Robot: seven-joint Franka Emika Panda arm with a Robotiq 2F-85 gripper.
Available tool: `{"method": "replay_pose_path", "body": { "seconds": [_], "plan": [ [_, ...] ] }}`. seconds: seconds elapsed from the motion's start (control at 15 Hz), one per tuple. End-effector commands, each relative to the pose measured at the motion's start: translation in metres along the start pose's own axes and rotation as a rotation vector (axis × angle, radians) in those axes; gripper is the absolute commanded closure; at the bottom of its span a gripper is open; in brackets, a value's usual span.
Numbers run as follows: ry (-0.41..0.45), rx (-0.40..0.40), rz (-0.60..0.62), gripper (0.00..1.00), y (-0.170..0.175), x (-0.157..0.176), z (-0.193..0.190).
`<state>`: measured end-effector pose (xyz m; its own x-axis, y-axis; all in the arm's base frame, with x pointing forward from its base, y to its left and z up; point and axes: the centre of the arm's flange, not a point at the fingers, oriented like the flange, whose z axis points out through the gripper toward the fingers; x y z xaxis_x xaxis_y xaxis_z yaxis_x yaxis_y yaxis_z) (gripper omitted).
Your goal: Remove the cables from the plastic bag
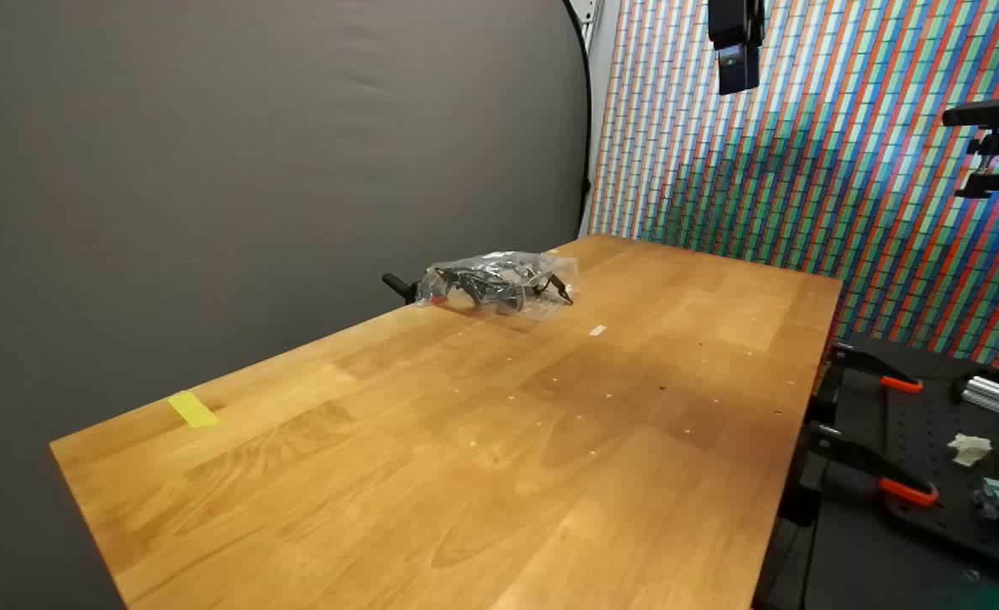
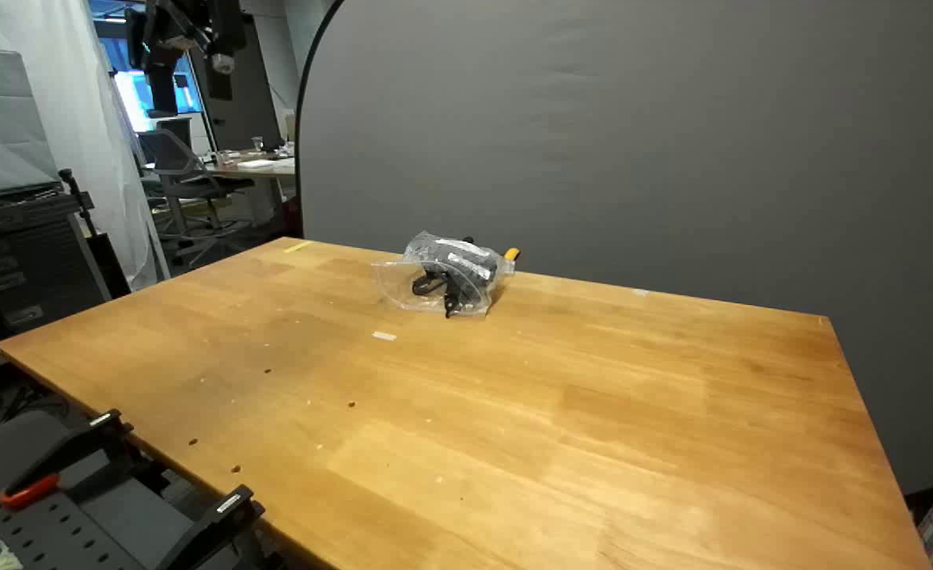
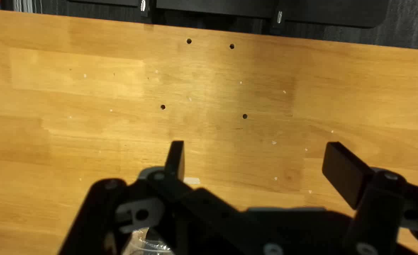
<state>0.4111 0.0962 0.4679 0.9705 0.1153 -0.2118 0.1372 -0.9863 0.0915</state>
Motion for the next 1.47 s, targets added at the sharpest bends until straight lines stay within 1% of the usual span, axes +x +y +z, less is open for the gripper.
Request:
{"method": "replay_pose_path", "body": {
  "seconds": [0.0, 0.87, 0.93, 1.2, 1.4],
  "plan": [
    [0.003, 0.0, 0.0, 0.0, 0.0, 0.0, -0.001],
    [0.009, 0.001, 0.0, 0.0, 0.0, 0.0, -0.004],
    [0.001, 0.004, -0.011, 0.0, -0.001, 0.0, 0.0],
    [-0.023, -0.009, -0.016, 0.0, -0.002, 0.009, 0.038],
    [0.013, -0.04, -0.021, 0.0, 0.001, 0.025, 0.077]
  ]
}}
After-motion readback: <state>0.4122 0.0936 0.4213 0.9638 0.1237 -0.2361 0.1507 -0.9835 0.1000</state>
